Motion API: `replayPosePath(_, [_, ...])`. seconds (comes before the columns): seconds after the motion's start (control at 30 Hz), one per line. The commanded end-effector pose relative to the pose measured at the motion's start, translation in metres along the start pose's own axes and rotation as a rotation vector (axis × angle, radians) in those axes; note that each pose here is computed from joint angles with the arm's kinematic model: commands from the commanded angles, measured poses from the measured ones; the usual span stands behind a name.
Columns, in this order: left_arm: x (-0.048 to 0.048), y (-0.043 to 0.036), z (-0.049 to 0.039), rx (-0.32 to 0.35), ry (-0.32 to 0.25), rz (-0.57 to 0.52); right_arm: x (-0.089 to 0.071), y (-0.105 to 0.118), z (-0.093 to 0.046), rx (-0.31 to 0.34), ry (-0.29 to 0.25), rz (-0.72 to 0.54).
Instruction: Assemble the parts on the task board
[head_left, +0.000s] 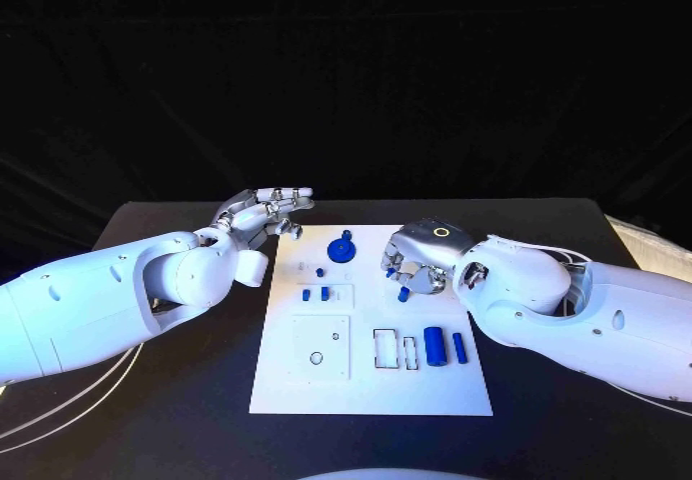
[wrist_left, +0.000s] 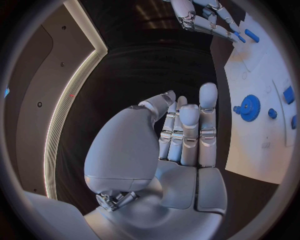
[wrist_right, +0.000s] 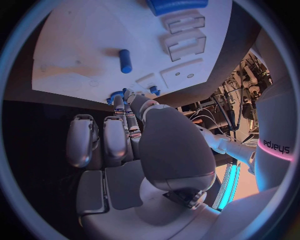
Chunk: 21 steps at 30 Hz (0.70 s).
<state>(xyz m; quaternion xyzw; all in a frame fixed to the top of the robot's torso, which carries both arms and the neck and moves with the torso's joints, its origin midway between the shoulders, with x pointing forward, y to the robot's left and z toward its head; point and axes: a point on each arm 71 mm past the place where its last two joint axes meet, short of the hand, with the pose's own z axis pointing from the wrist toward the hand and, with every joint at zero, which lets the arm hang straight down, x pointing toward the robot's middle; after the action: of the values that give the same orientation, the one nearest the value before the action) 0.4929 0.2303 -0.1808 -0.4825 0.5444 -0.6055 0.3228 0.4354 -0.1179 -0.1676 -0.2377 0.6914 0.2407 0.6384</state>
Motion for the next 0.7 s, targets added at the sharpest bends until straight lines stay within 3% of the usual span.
replayPosePath(0.03, [0.0035,0.0006,0.0006,0.001,0.021,-0.011,-0.001,0.018,0.003,-0.054,-0.002,0.044])
replayPosePath(0.23, [0.0062,0.0015,0.0008,-0.001,0.029,-0.014,0.008,0.050,0.006,-0.143,0.038,0.125])
replayPosePath(0.37, [0.0079,0.0016,0.0010,0.002,0.038,-0.005,0.018,0.060,0.009,-0.168,0.065,0.157])
replayPosePath(0.7, [0.0129,0.0017,0.0004,0.005,0.056,0.014,0.041,0.069,0.015,-0.191,0.110,0.171])
